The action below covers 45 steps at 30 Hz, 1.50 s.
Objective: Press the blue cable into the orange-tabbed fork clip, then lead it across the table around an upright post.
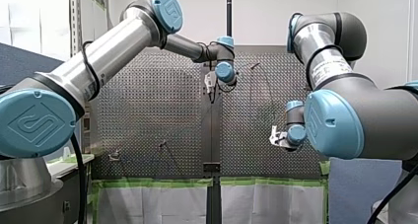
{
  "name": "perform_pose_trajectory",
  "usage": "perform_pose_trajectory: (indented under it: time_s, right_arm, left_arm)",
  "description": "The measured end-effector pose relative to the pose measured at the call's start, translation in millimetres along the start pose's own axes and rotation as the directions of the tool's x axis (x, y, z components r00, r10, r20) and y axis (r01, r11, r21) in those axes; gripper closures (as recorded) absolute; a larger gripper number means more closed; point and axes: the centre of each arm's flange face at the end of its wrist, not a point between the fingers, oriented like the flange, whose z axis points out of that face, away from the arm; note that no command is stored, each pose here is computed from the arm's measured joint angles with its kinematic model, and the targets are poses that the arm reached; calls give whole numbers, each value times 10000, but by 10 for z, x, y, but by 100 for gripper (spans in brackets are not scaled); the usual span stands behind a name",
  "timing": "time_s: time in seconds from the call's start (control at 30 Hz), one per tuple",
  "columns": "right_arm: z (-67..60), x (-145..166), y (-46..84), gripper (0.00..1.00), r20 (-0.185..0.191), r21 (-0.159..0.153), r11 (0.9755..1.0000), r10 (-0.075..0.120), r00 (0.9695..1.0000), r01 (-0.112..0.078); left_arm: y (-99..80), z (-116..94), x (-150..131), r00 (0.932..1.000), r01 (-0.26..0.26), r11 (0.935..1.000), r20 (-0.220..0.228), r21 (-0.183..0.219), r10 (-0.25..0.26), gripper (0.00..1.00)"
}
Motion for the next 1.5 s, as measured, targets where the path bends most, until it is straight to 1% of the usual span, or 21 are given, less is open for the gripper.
perform_pose_trajectory:
  time_s: [0.1,0.33,0.43,0.53,0.63,0.77,0.9,0.97,1.0,1.17,1.33,1.43,1.5]
  right_arm:
    - [34,-84,61,100,55,-100,9999,26,10000,-25]
    - [75,-108,221,100,39,-454,9989,101,9999,-99]
    - [100,-159,303,100,92,-593,9982,137,9999,-131]
    - [141,-291,397,100,188,-785,9968,183,9997,-168]
    - [181,-463,484,100,308,-1021,9946,234,9993,-201]
    - [232,-706,616,100,445,-1394,9899,330,9985,-265]
    - [261,-864,695,100,513,-1606,9865,403,9979,-316]
    - [273,-889,736,100,477,-1703,9847,446,9979,-359]
    - [280,-891,750,100,432,-1728,9842,462,9980,-380]
    - [334,-861,804,100,-6,-1754,9832,502,9987,-495]
    - [392,-863,847,100,-409,-1715,9836,499,9979,-563]
    - [428,-937,859,100,-479,-1674,9844,467,9978,-541]
    - [443,-1000,867,100,-451,-1663,9850,398,9982,-468]
  left_arm:
    - [4,2,-1,10000,-2,10000,1,-5,2,0]
    - [11,6,-2,10000,-6,10000,4,-22,6,0]
    - [13,7,-2,10000,-6,10000,4,-26,6,0]
    - [18,9,-2,10000,-3,10000,6,-46,3,0]
    - [26,14,-6,10000,0,10000,15,-71,0,0]
    - [31,24,-35,10000,24,9999,75,-115,-23,0]
    - [46,34,-45,9999,29,9999,97,-161,-28,0]
    - [53,35,-46,10000,21,9998,88,-186,-20,0]
    - [56,35,-44,10000,17,9998,79,-200,-16,0]
    - [67,30,-41,10000,-10,9996,36,-286,11,0]
    - [96,26,-34,9999,-67,9992,-78,-385,64,0]
    - [116,18,-25,9998,-124,9988,-182,-475,115,0]
    - [123,9,-17,9996,-160,9985,-258,-517,147,0]
